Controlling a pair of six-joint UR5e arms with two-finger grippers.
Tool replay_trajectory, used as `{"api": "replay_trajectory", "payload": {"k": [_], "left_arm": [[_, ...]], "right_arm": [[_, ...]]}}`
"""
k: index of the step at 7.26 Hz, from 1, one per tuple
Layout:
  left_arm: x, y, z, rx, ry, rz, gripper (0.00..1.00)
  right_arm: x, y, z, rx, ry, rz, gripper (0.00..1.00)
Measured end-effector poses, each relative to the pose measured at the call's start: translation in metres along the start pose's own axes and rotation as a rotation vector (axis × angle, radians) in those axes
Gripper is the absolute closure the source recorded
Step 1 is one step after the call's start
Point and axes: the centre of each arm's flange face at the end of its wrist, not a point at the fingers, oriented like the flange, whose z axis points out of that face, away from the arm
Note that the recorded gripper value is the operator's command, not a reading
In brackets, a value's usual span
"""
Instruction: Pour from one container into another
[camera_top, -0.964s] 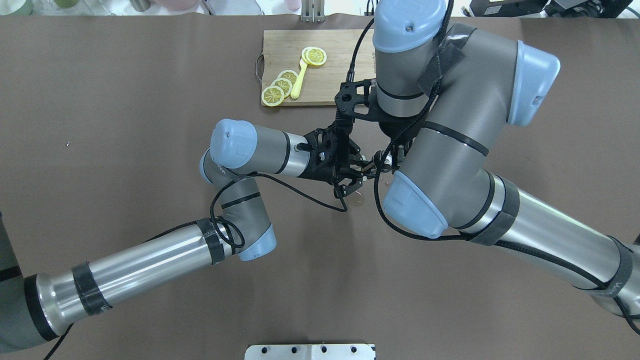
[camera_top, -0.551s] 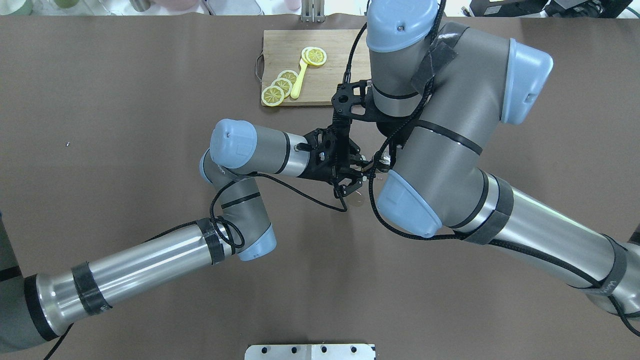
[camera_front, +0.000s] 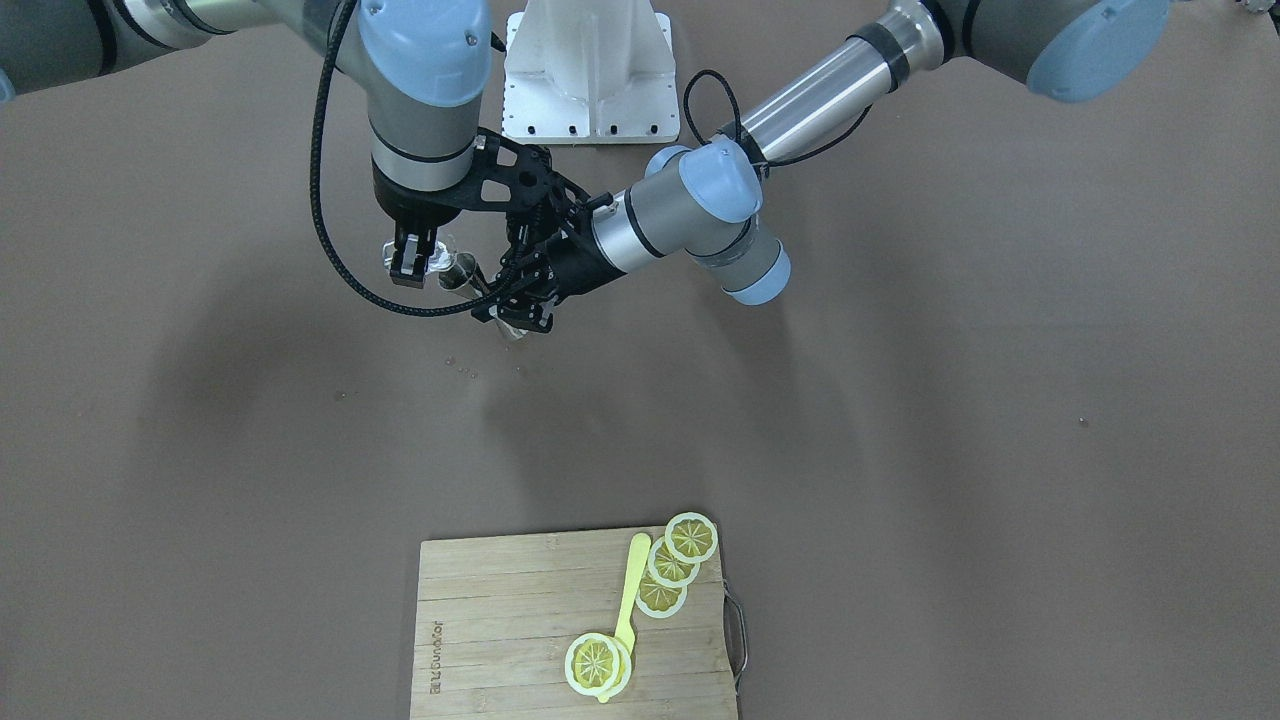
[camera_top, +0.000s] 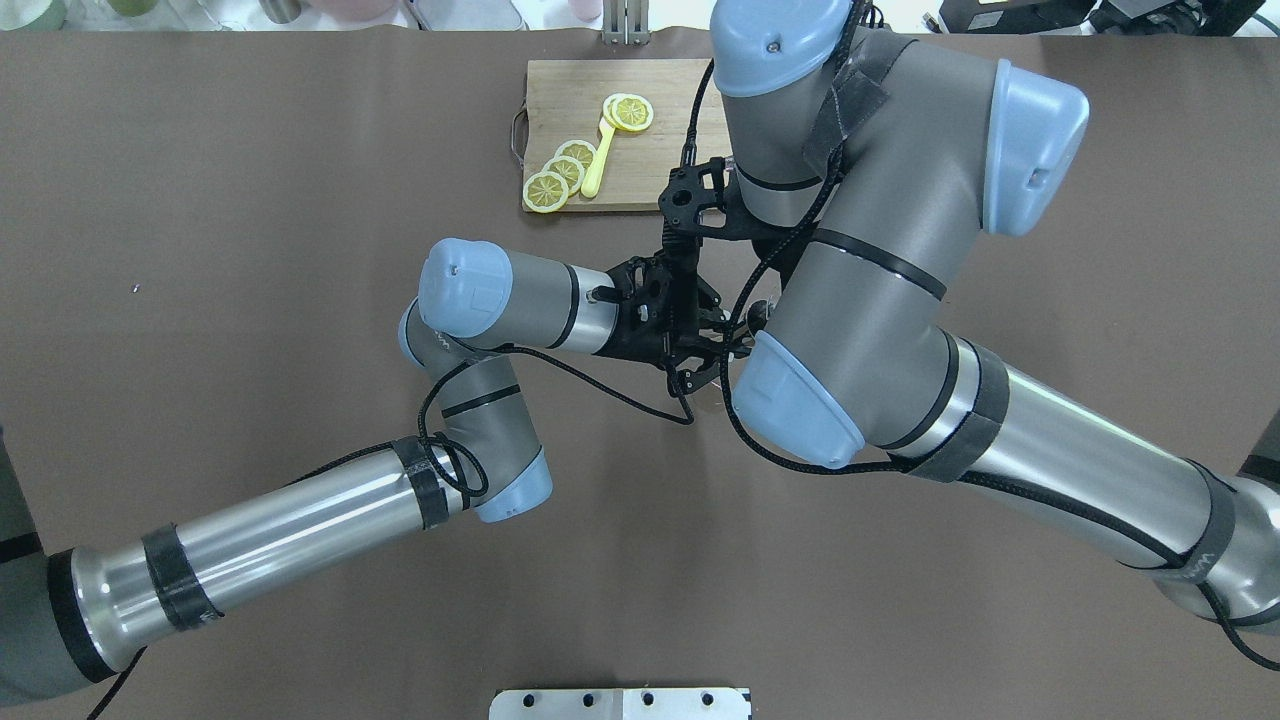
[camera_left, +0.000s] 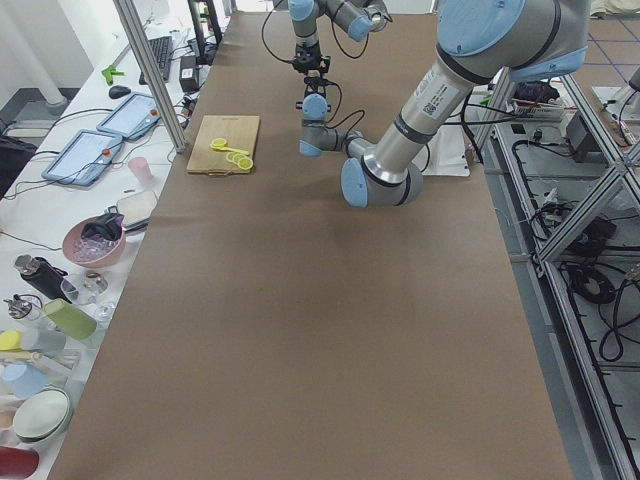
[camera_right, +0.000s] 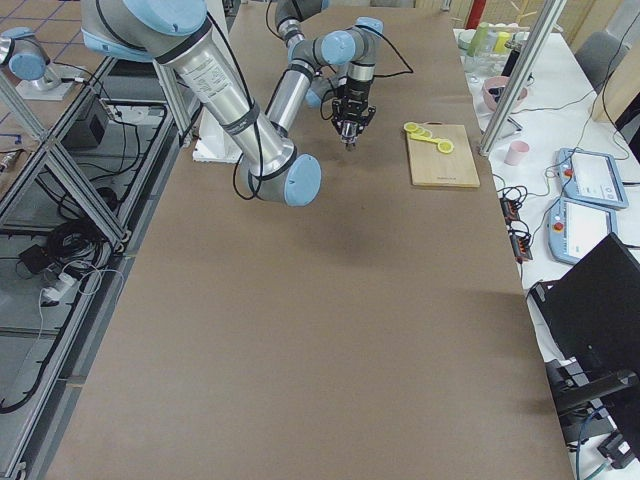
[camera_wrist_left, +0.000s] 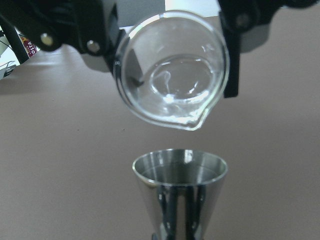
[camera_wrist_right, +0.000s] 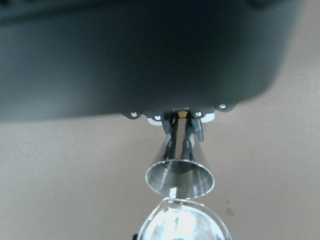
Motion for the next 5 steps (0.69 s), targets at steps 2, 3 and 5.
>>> {"api": "replay_trajectory", "payload": {"k": [2, 3, 5], "left_arm": [[0.0001, -0.0002, -0.0002, 0.002, 0.000, 0.001, 1.00], [0.0001, -0.0003, -0.0003, 0.002, 0.000, 0.001, 1.00], [-0.0001, -0.0002, -0.0001, 0.002, -0.005, 0.001, 1.00]], "right_arm": [[-0.0009, -0.0027, 0.0006, -0.020, -0.002, -0.001, 1.00], [-0.0025, -0.0042, 0.0003, -0.031, -0.003, -0.004, 1.00], [-0.0038, -0.0051, -0.0012, -0.048, -0.006, -0.017, 1.00]]}}
